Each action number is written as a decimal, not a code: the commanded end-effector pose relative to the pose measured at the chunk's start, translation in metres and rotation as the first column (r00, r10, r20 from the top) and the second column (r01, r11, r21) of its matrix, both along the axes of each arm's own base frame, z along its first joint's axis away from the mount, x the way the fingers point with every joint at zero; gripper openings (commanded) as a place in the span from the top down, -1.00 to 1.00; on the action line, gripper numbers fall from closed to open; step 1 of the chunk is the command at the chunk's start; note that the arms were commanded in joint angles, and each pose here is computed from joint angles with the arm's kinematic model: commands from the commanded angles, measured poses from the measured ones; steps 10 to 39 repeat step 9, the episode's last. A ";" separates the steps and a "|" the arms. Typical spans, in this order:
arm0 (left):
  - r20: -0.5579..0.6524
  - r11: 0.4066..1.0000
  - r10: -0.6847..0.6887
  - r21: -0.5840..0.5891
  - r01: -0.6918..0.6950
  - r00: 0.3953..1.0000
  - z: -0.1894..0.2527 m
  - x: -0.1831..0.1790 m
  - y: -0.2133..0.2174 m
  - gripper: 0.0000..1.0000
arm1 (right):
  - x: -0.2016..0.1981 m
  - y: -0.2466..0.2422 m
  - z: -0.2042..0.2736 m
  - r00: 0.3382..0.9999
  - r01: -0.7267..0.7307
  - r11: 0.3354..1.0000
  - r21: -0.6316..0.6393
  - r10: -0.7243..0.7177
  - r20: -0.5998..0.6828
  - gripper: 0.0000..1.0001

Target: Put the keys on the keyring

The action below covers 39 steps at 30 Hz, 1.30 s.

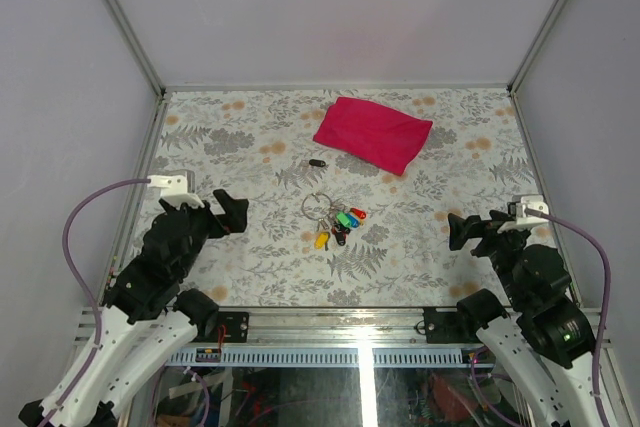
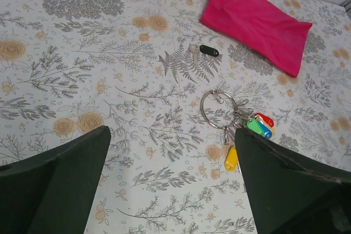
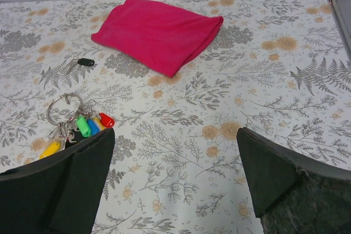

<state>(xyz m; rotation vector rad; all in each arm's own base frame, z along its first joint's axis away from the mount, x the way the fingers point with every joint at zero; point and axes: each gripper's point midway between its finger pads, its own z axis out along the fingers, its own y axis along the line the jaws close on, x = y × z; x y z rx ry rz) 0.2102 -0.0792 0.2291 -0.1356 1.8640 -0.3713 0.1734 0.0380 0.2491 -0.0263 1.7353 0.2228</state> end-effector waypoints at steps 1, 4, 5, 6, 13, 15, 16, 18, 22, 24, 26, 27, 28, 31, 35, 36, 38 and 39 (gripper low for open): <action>0.062 0.999 0.045 -0.029 -0.043 0.997 0.013 0.006 0.006 -1.00 | 0.003 -0.005 0.013 0.998 0.034 0.999 0.028 -0.035 0.051 -0.98; 0.051 0.998 0.054 -0.022 -0.053 0.997 0.010 0.007 0.007 -1.00 | 0.005 -0.003 0.011 0.999 0.025 0.999 0.020 -0.026 0.043 -0.98; 0.043 0.998 0.057 -0.017 -0.056 0.997 0.009 0.007 0.007 -1.00 | 0.005 -0.002 0.011 0.999 0.021 1.000 0.019 -0.022 0.040 -0.98; 0.034 0.998 0.069 -0.012 -0.069 0.997 0.007 0.008 0.009 -1.00 | 0.005 -0.001 0.010 0.999 0.020 1.000 0.017 -0.020 0.038 -0.98; 0.011 0.997 0.072 -0.004 -0.072 0.997 0.004 0.012 0.006 -1.00 | 0.007 0.000 0.009 0.999 0.014 1.000 0.013 -0.015 0.030 -0.98; 0.011 0.997 0.072 -0.004 -0.072 0.997 0.004 0.012 0.006 -1.00 | 0.007 0.000 0.009 0.999 0.014 1.000 0.013 -0.015 0.030 -0.98; 0.011 0.997 0.072 -0.004 -0.072 0.997 0.004 0.012 0.006 -1.00 | 0.007 0.000 0.009 0.999 0.014 1.000 0.013 -0.015 0.030 -0.98; 0.011 0.997 0.072 -0.004 -0.072 0.997 0.004 0.012 0.006 -1.00 | 0.007 0.000 0.009 0.999 0.014 1.000 0.013 -0.015 0.030 -0.98; 0.011 0.997 0.072 -0.004 -0.072 0.997 0.004 0.012 0.006 -1.00 | 0.007 0.000 0.009 0.999 0.014 1.000 0.013 -0.015 0.030 -0.98; 0.011 0.997 0.072 -0.004 -0.072 0.997 0.004 0.012 0.006 -1.00 | 0.007 0.000 0.009 0.999 0.014 1.000 0.013 -0.015 0.030 -0.98; 0.011 0.997 0.072 -0.004 -0.072 0.997 0.004 0.012 0.006 -1.00 | 0.007 0.000 0.009 0.999 0.014 1.000 0.013 -0.015 0.030 -0.98; 0.011 0.997 0.072 -0.004 -0.072 0.997 0.004 0.012 0.006 -1.00 | 0.007 0.000 0.009 0.999 0.014 1.000 0.013 -0.015 0.030 -0.98; 0.011 0.997 0.072 -0.004 -0.072 0.997 0.004 0.012 0.006 -1.00 | 0.007 0.000 0.009 0.999 0.014 1.000 0.013 -0.015 0.030 -0.98; 0.011 0.997 0.072 -0.004 -0.072 0.997 0.004 0.012 0.006 -1.00 | 0.007 0.000 0.009 0.999 0.014 1.000 0.013 -0.015 0.030 -0.98; 0.011 0.997 0.072 -0.004 -0.072 0.997 0.004 0.012 0.006 -1.00 | 0.007 0.000 0.009 0.999 0.014 1.000 0.013 -0.015 0.030 -0.98; 0.011 0.997 0.072 -0.004 -0.072 0.997 0.004 0.012 0.006 -1.00 | 0.007 0.000 0.009 0.999 0.014 1.000 0.013 -0.015 0.030 -0.98; 0.011 0.997 0.072 -0.004 -0.072 0.997 0.004 0.012 0.006 -1.00 | 0.007 0.000 0.009 0.999 0.014 1.000 0.013 -0.015 0.030 -0.98; 0.011 0.997 0.072 -0.004 -0.072 0.997 0.004 0.012 0.006 -1.00 | 0.007 0.000 0.009 0.999 0.014 1.000 0.013 -0.015 0.030 -0.98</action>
